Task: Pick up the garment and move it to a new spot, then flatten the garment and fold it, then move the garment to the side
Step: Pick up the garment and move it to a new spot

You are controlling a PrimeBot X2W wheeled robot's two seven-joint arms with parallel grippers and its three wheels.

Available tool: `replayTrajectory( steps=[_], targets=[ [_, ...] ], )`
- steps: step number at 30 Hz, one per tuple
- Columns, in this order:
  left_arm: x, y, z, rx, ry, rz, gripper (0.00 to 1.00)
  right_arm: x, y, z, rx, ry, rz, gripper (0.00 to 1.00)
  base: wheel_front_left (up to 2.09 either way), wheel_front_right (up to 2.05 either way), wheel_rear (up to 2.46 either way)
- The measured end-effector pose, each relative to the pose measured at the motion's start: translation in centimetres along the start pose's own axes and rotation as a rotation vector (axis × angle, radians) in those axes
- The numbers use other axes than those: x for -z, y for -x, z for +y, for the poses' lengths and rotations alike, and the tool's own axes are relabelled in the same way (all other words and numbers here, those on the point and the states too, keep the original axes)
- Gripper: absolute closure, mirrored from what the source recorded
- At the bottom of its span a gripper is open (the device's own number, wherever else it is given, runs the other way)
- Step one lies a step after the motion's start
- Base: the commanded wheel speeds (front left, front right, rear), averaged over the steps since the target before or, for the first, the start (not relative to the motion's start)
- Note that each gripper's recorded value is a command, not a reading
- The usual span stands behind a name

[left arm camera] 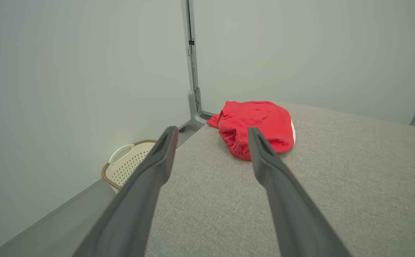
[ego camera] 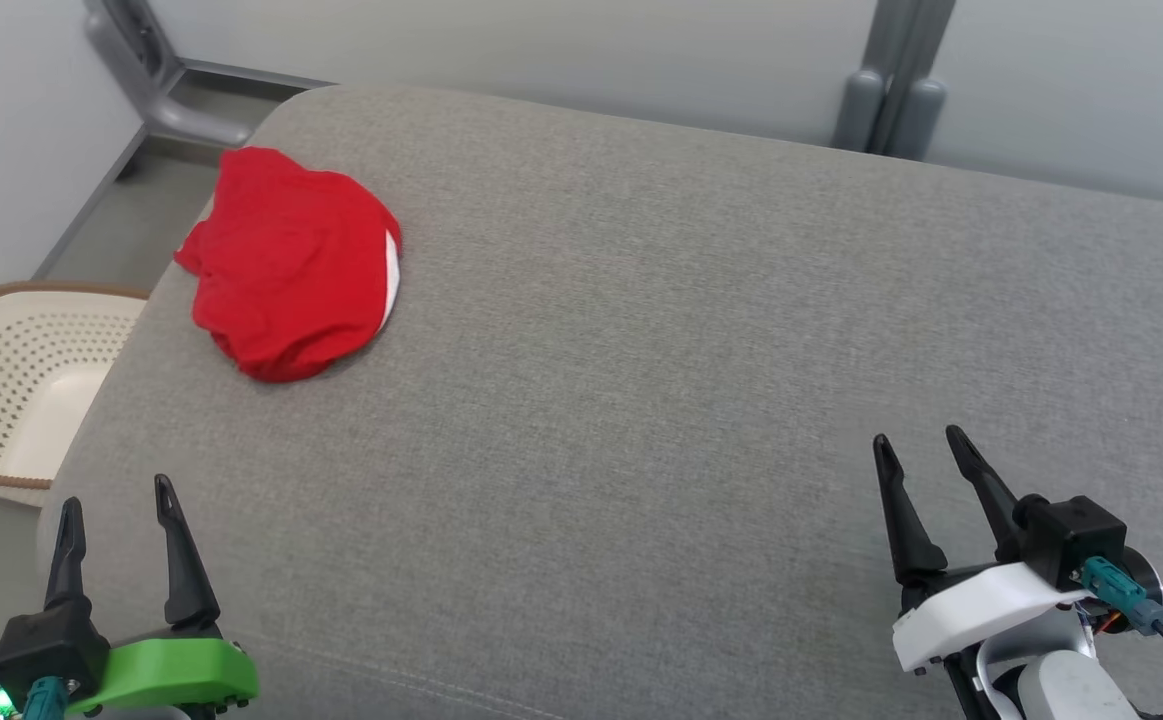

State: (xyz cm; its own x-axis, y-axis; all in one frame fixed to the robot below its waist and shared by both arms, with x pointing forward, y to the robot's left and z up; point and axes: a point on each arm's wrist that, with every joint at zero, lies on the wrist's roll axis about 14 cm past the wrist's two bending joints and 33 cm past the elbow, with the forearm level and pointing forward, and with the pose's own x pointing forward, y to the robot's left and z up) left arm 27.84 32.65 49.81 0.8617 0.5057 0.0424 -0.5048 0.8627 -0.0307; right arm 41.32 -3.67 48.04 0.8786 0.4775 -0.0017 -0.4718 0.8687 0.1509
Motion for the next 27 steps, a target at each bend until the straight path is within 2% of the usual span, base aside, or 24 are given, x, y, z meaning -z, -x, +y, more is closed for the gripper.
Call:
replayTrajectory(
  steps=[9, 13, 20, 27],
  targets=[
    [-0.5, 2.2, 4.5, -0.130, -0.010, -0.005, 0.00, 1.0, -1.7, 3.1, -0.101, -0.007, 0.031, 0.00, 0.00, 0.00, 0.00],
    [-0.4, 2.8, 5.6, -0.161, -0.011, -0.001, 0.00, 1.0, -2.0, 4.0, -0.129, -0.003, 0.033, 0.00, 0.00, 0.00, 0.00],
    [-0.5, 1.5, 5.0, -0.146, -0.008, -0.004, 0.00, 1.0, -2.0, 3.2, -0.121, 0.011, 0.031, 0.00, 0.00, 0.00, 0.00],
    [-3.3, -4.4, 3.0, -0.085, -0.020, -0.087, 0.00, -0.5, -3.4, 1.2, -0.112, 0.049, -0.020, 0.00, 0.00, 0.00, 0.00]
  ],
)
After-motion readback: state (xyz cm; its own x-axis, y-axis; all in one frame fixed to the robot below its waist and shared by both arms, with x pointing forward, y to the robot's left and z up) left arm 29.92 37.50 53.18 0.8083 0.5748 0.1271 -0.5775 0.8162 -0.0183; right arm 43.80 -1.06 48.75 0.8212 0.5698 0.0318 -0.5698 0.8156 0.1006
